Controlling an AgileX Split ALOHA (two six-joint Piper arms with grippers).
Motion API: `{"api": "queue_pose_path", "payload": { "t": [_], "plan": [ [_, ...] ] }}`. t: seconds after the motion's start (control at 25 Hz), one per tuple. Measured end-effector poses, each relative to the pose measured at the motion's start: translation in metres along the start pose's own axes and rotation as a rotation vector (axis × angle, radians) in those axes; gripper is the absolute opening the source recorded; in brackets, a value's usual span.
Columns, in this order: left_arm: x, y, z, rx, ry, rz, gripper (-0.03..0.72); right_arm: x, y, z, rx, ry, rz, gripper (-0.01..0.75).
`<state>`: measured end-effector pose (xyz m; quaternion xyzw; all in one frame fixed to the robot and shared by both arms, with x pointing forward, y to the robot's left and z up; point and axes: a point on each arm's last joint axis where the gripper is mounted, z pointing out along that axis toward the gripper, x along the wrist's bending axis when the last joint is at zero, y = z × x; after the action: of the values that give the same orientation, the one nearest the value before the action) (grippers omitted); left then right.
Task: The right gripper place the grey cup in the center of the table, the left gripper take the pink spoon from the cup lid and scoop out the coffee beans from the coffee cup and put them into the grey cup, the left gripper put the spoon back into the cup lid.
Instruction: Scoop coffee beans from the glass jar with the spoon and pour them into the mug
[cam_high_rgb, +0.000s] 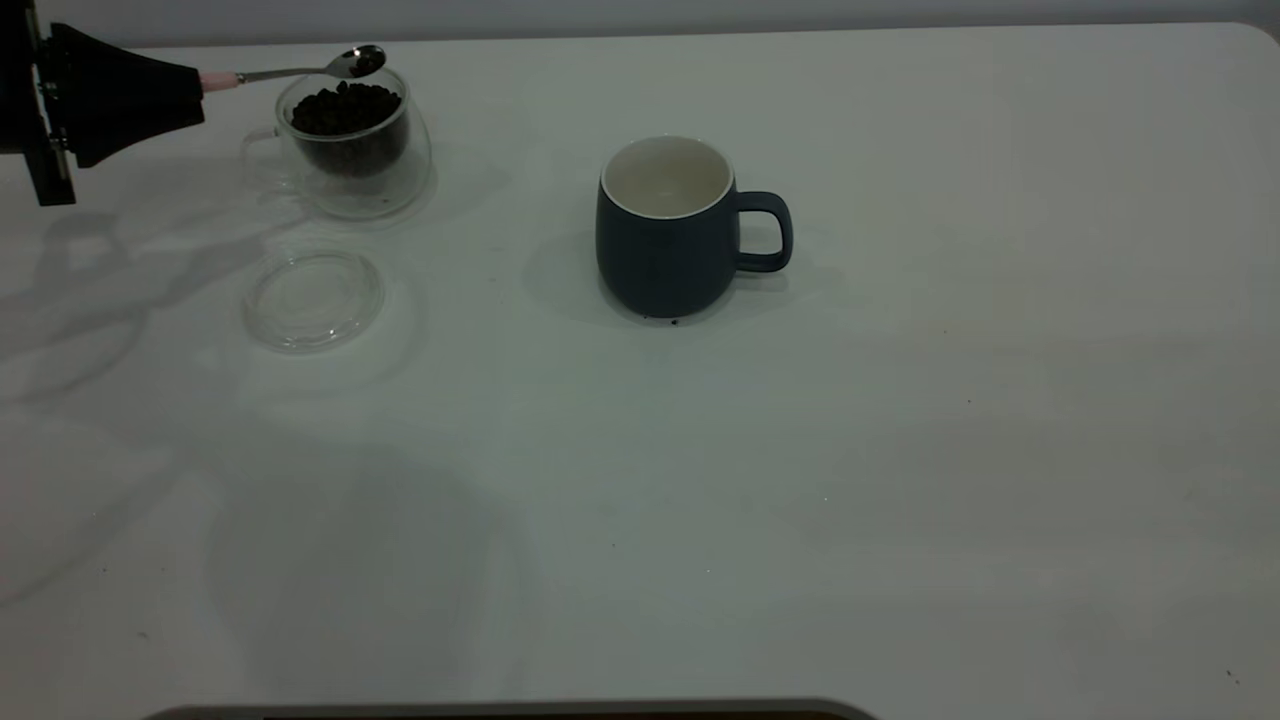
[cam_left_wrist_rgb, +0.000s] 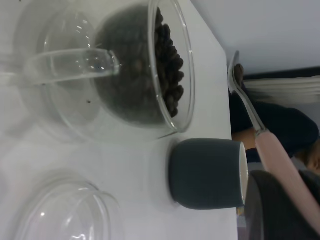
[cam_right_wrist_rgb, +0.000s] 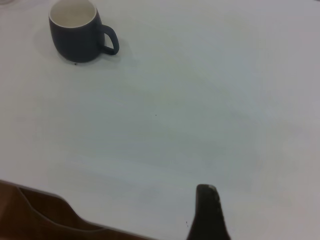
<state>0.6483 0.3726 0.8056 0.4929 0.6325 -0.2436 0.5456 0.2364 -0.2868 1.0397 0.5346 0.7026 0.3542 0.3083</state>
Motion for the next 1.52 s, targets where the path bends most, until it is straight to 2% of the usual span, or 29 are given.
{"api": "queue_pose_path", "payload": {
  "t": [1.04,1.36,1.52],
  "plan": [
    [-0.056,-0.058,0.129,0.303,-0.095,0.050,0.125,0.000,0.000,0.000,0.000,0.001,0.000,0.591],
    [-0.056,-0.066,0.144,0.311,-0.045,0.157,0.125,0.000,0.000,0.000,0.000,0.001,0.000,0.591],
    [-0.055,-0.065,0.144,0.301,-0.044,0.281,0.125,0.000,0.000,0.000,0.000,0.001,0.000,0.591]
  ]
}}
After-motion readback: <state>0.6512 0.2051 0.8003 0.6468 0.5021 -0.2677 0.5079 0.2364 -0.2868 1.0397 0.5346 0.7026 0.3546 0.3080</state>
